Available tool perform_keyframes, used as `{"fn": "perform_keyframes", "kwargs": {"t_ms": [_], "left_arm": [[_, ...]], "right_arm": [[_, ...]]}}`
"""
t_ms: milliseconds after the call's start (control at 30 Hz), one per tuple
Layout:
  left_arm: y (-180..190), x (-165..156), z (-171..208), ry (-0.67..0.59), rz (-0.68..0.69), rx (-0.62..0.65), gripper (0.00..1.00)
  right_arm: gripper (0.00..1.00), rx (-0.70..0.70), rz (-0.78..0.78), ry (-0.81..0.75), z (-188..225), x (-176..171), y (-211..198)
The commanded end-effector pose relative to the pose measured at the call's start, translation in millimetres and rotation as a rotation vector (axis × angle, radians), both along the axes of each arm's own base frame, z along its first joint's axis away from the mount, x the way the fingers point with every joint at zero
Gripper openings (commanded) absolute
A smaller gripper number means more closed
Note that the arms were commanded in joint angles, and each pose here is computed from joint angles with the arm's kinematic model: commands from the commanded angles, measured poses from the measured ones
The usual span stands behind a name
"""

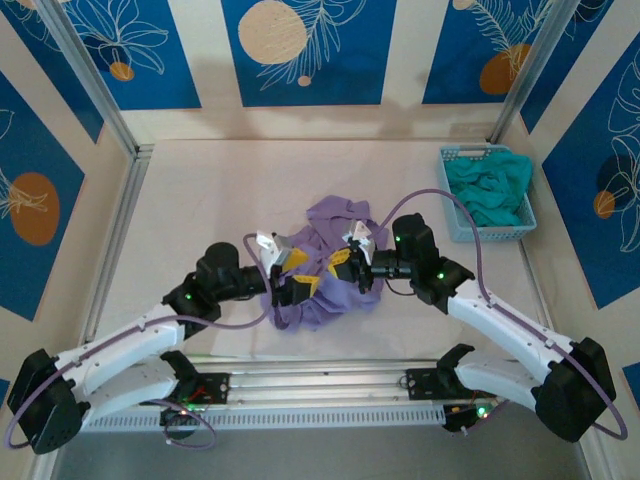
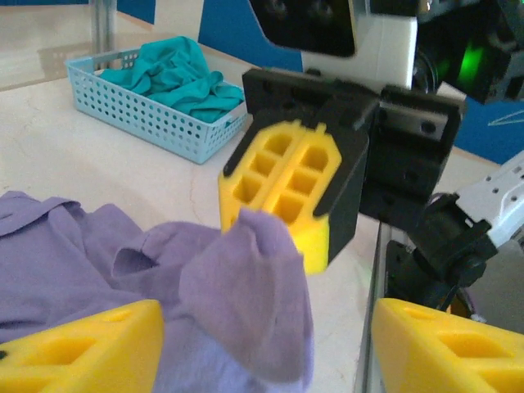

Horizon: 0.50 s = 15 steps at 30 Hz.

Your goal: Fold the inside-out t-shirt

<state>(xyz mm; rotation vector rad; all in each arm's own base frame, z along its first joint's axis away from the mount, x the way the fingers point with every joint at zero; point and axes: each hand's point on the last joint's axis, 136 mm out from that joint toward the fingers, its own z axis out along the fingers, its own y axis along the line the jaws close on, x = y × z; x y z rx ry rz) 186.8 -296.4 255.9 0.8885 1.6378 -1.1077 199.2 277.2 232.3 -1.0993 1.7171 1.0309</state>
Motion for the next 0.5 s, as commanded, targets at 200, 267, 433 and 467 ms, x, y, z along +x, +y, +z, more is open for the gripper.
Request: {"fn": "perform_keyframes", "kwargs": {"t_ms": [200, 267, 433, 467], "left_arm": [[-12.3, 4.3, 22.2, -0.017, -0.032, -0.045, 0.35], [-12.8, 4.4, 22.2, -0.014, -0.035, -0.045, 0.33], [-14.0, 6.4, 21.5, -0.003, -0.032, -0.045, 0.17], [-12.8, 8.6, 21.8, -0.002, -0.017, -0.049, 0.08]], "right_arm": [[0.00, 0.002, -0.001, -0.012, 2.4, -2.9, -0.9], [0.00, 0.002, -0.003, -0.012, 2.1, -2.8, -1.2], [0.00, 0.008, -0.004, -0.007, 1.9, -3.9, -0.7], [0.00, 0.007, -0.008, -0.005, 1.4, -3.5, -1.0]]}}
